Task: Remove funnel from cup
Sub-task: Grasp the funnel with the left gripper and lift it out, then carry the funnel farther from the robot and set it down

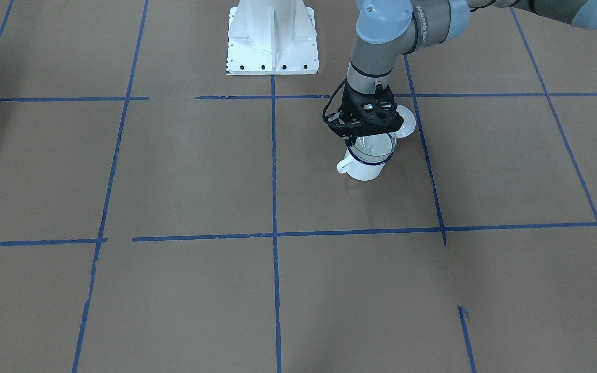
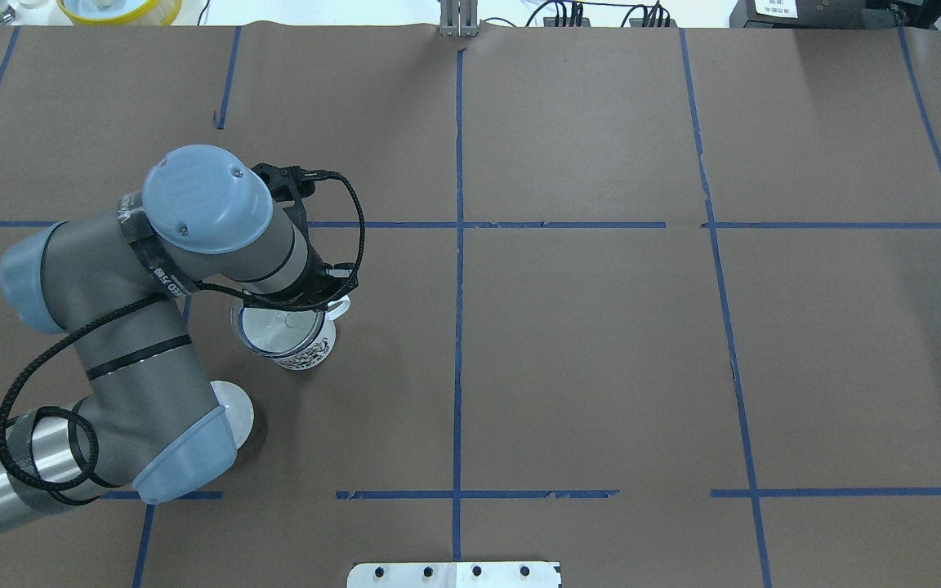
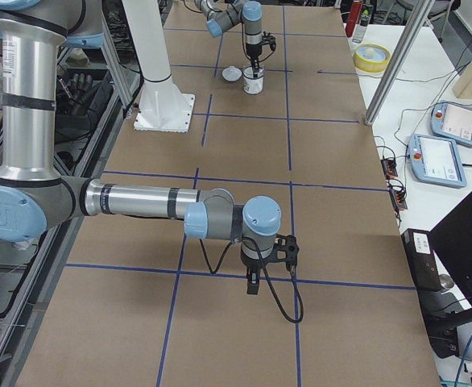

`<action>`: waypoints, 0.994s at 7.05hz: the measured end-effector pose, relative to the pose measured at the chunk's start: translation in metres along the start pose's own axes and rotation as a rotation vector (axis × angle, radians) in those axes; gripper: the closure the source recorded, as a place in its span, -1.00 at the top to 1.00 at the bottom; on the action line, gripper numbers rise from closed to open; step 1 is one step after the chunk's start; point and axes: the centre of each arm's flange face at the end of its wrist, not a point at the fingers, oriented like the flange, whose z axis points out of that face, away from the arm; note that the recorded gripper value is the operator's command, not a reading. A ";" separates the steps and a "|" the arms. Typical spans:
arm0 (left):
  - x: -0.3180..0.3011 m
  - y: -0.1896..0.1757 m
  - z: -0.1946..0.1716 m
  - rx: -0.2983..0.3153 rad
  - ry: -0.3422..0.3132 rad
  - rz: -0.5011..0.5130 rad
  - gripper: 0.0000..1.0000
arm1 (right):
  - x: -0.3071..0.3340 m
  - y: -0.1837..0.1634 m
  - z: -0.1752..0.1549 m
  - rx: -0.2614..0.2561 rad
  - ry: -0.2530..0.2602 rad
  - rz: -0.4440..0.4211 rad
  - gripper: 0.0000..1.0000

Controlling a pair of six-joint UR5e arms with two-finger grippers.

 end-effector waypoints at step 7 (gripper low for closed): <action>-0.013 -0.106 -0.051 0.425 0.216 -0.467 -1.00 | 0.000 0.000 0.000 0.000 0.000 0.000 1.00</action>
